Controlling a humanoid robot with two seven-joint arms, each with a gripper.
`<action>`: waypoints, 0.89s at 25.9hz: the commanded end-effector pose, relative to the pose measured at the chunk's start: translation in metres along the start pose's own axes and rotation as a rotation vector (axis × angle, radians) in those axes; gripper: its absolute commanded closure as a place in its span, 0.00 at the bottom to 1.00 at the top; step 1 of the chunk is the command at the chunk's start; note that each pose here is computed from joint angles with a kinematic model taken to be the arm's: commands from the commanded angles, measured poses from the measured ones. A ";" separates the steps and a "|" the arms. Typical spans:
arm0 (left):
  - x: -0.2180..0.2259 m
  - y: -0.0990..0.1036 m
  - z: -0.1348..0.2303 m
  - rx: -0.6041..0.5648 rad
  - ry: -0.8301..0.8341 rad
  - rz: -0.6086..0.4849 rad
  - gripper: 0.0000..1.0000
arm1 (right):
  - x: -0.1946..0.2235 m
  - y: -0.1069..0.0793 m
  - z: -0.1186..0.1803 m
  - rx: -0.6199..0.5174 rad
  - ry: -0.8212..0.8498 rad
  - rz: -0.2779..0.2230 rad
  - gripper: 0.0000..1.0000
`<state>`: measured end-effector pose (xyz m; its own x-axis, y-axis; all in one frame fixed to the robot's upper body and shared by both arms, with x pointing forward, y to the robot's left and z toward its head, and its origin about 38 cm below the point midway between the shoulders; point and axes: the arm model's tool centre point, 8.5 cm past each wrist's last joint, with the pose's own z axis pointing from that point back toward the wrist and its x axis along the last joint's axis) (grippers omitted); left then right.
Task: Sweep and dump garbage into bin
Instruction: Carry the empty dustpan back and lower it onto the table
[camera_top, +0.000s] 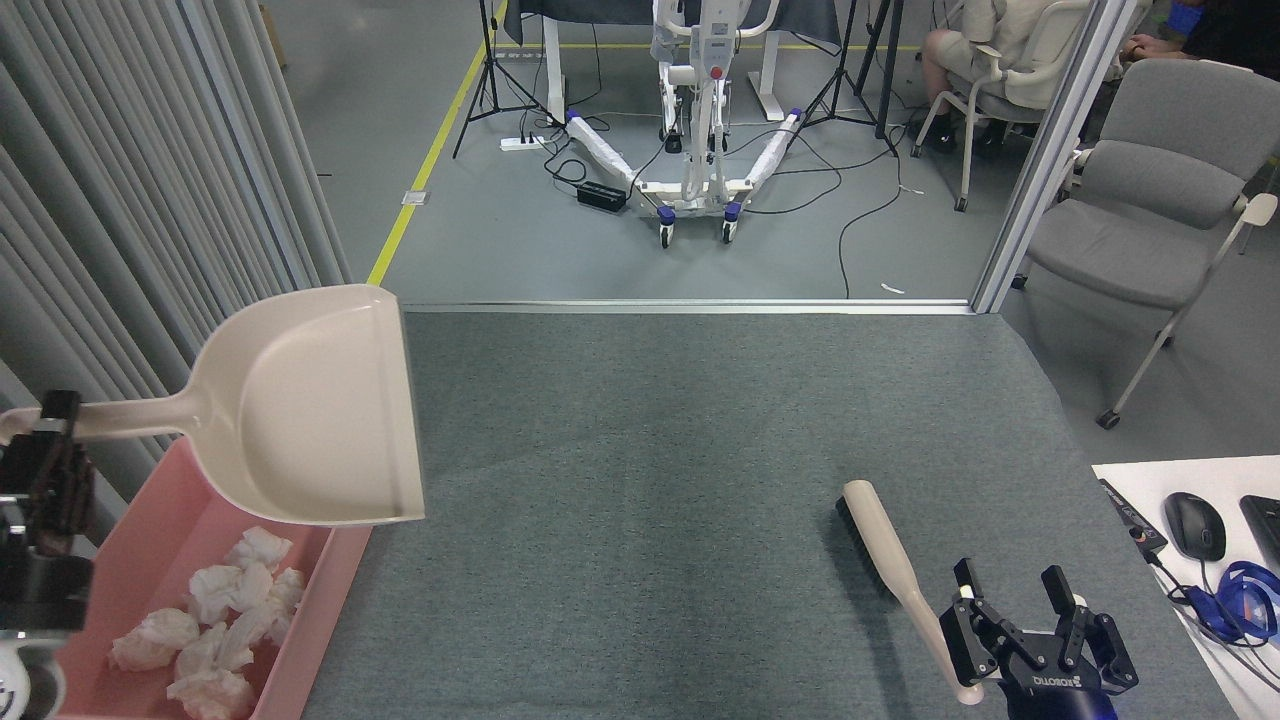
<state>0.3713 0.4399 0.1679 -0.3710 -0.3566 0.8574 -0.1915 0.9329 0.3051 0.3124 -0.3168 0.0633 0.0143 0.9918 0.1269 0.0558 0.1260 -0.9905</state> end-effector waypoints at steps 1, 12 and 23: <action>-0.006 -0.060 0.007 -0.148 -0.014 0.010 1.00 | 0.002 0.002 -0.005 0.027 0.026 -0.008 0.08; -0.017 -0.153 0.026 -0.298 0.015 0.133 1.00 | 0.020 0.002 -0.041 0.009 0.000 -0.020 0.04; -0.044 -0.187 0.047 -0.376 0.119 0.052 1.00 | 0.031 0.001 -0.051 -0.006 -0.008 -0.043 0.02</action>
<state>0.3801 0.2884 0.0607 -0.2826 -0.2800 0.9175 0.1697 0.9268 0.3351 0.3630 -0.2888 0.0684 0.0068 0.9861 0.1662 0.0539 0.1656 -0.9847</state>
